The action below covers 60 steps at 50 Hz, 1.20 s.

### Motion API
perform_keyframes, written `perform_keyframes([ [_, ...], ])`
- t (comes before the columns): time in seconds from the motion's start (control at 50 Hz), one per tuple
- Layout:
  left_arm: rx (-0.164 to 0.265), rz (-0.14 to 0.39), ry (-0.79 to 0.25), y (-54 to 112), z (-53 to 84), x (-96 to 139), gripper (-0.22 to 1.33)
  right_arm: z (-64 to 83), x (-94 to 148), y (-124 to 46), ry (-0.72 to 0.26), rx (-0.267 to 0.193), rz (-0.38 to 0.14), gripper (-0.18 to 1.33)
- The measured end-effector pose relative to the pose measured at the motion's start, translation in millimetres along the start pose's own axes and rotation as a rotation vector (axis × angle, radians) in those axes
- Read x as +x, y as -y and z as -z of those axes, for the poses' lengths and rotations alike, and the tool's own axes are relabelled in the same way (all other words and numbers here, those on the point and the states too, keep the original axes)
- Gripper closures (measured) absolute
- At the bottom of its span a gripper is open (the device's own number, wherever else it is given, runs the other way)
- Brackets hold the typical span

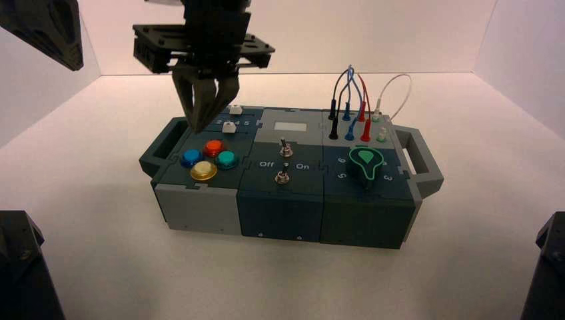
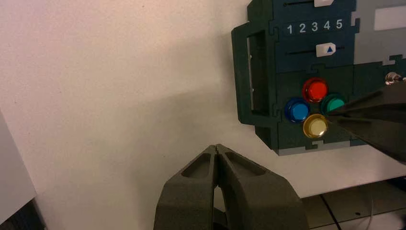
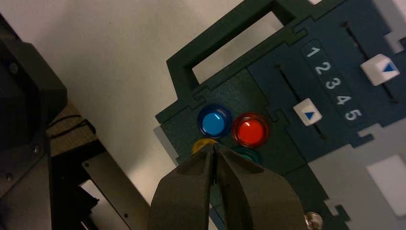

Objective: Push the blue button with the right gripper.

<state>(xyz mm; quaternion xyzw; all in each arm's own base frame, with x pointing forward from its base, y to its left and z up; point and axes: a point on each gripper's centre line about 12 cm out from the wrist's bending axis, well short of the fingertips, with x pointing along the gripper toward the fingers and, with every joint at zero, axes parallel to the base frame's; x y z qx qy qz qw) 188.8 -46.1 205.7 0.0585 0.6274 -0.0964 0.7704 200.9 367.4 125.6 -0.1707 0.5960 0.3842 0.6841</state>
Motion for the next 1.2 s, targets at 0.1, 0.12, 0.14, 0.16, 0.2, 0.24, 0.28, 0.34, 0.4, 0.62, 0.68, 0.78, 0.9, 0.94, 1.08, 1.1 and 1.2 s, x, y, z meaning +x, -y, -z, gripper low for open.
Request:
perform_keyframes([
  [0.1,-0.001,0.001,0.002,0.2,-0.2,0.0,1.28,0.2,8.0,-0.1,-0.020,0.009,-0.004,1.29],
  [0.12,-0.001,0.001,0.000,0.2,0.0,0.0,1.28,0.2,9.9,0.1,-0.026,0.010,-0.003,1.29],
  [0.14,0.002,0.000,0.000,0.0,0.0,0.0,1.28,-0.1,11.7,0.1,-0.029,0.013,-0.004,1.29],
  [0.16,0.003,0.000,0.003,0.3,-0.3,-0.7,1.28,-0.1,14.2,0.4,-0.035,0.015,-0.004,1.29],
  [0.2,0.002,0.000,0.003,0.0,-0.1,-0.3,1.28,-0.3,16.7,0.6,-0.039,0.018,-0.005,1.29],
  [0.24,0.002,0.000,0.003,0.0,-0.1,-0.3,1.27,0.1,18.8,1.0,-0.045,0.019,-0.004,1.29],
  [0.28,0.002,0.000,0.001,0.3,0.1,-0.3,1.28,0.0,20.7,1.2,-0.050,0.020,-0.005,1.29],
  [0.34,-0.001,0.001,0.003,0.2,0.1,-0.6,1.28,-0.3,23.2,1.5,-0.053,0.022,-0.005,1.29],
  [0.4,0.002,0.000,0.003,0.3,0.1,-0.6,1.28,-1.1,24.8,1.6,-0.054,0.023,-0.004,1.29],
  [0.62,0.003,0.000,0.005,0.3,-0.1,-0.6,1.28,-4.3,29.7,1.3,-0.057,0.027,-0.006,1.29],
  [0.68,0.005,0.000,0.003,0.3,-0.1,-0.3,1.28,-4.7,30.4,1.2,-0.059,0.028,-0.007,1.29],
  [0.78,0.005,0.000,0.005,0.3,-0.5,0.0,1.27,-4.8,31.4,1.1,-0.060,0.030,-0.009,1.29],
  [0.9,0.003,0.000,0.003,0.3,-0.6,0.3,1.28,-3.3,26.9,1.0,-0.063,0.029,-0.005,1.29],
  [0.94,0.002,0.000,0.005,0.0,-1.0,-0.1,1.27,-3.5,22.9,1.5,-0.065,0.032,-0.006,1.29],
  [1.08,0.002,0.001,0.006,0.1,-0.7,0.0,1.28,-5.1,3.0,0.7,-0.057,0.043,-0.012,1.29],
  [1.1,0.003,0.000,0.005,0.3,-0.5,0.0,1.28,-5.1,2.9,1.3,-0.058,0.045,-0.012,1.29],
  [1.2,0.003,0.000,0.006,0.3,-0.7,0.0,1.28,-5.1,-0.3,1.2,-0.058,0.052,-0.013,1.29],
])
